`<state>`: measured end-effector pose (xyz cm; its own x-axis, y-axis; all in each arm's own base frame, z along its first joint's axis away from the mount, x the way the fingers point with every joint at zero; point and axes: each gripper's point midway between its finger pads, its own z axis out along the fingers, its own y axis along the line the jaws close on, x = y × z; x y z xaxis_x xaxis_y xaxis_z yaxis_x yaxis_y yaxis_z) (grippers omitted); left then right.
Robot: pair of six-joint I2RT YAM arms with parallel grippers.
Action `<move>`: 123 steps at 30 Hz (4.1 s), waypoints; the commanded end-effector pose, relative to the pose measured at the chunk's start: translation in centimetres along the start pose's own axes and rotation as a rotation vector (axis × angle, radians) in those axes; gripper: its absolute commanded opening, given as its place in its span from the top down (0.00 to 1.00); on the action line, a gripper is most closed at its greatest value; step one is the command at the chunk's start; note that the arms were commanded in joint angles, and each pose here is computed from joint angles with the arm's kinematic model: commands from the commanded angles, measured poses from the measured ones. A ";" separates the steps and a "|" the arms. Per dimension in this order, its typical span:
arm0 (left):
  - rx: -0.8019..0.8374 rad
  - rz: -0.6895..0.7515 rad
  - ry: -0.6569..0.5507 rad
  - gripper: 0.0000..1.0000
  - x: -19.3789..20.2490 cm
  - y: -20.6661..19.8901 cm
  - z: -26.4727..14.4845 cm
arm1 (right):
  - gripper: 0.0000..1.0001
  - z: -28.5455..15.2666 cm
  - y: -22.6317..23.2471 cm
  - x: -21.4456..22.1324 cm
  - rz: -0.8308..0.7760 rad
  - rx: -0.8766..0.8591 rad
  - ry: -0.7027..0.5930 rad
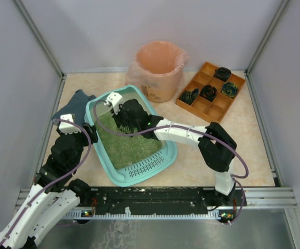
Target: Clean the litter box
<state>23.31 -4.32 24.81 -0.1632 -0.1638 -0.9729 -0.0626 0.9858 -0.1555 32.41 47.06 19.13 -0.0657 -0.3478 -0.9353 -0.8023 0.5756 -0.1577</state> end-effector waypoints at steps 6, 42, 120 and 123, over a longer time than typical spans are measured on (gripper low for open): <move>-0.009 -0.003 -0.008 0.24 -0.4 0.3 -0.2 | 1.00 -5.1 -9.1 -7.3 -0.066 0.208 -0.124; 0.001 0.004 0.007 0.23 0.0 0.0 0.0 | 1.00 -7.5 4.6 5.6 -0.142 -0.659 0.270; -0.345 -0.401 -0.073 0.20 -0.6 7.7 -5.2 | 1.00 -2.3 -8.1 -2.9 -0.407 0.770 0.101; -0.346 -0.395 -0.072 0.20 -0.4 7.8 -5.2 | 1.00 -1.7 -7.9 -2.2 -0.432 0.766 0.117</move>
<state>18.35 2.46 24.58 -0.0277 -0.4823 -0.8756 -0.4047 0.8063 -0.4314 37.31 41.44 20.69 0.0381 -0.7252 -0.6874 -0.2312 0.6629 -0.7121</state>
